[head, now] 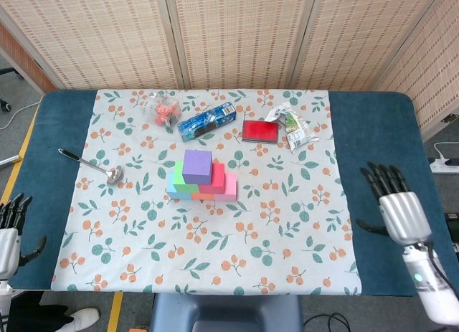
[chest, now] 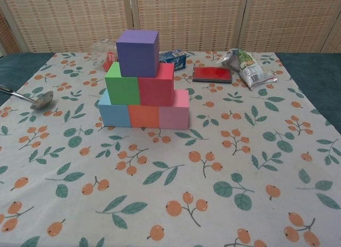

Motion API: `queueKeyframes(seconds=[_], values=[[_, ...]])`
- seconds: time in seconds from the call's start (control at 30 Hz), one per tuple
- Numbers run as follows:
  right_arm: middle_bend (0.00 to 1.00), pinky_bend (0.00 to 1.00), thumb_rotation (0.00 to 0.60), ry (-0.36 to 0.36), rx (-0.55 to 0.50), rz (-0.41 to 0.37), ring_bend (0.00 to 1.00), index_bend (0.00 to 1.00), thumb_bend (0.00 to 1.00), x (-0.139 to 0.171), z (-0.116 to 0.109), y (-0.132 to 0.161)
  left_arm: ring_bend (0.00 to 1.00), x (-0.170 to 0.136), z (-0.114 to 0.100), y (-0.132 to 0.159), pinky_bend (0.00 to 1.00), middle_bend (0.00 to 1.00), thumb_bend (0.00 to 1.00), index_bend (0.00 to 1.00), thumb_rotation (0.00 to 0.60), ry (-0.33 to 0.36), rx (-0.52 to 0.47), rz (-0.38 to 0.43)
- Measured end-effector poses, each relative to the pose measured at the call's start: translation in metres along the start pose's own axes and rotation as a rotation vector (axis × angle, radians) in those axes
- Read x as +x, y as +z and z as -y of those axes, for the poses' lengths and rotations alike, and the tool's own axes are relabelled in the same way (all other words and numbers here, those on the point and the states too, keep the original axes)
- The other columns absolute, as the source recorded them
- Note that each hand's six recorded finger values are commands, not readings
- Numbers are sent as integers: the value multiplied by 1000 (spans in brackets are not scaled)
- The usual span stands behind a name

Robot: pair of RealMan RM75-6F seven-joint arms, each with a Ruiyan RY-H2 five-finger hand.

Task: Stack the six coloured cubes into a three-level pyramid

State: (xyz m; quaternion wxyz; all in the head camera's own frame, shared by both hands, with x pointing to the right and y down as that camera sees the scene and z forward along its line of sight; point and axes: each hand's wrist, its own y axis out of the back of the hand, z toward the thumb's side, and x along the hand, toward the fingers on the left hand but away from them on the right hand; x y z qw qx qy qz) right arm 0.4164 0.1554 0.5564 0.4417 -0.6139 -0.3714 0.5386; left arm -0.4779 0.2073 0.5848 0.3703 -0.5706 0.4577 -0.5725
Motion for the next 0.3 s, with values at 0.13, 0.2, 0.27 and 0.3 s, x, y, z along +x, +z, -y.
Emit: queueKeyframes(seconds=[0.13,0.2,0.27,0.3], values=[[0,0,512,-41,9,45,0,0,49,43,3,-19,0,-21,2,3,0,0,351,43,600,5,16,9],[0,0,511,-49,-3,63,0,0,49,58,5,-22,0,-27,4,6,0,0,350,43,600,4,22,13],[0,0,511,-52,-16,78,0,0,49,72,7,-23,0,-32,7,10,0,0,350,42,600,-1,25,17],[0,0,511,-51,-19,81,0,0,49,76,9,-23,0,-33,8,11,0,0,350,41,600,-4,27,19]])
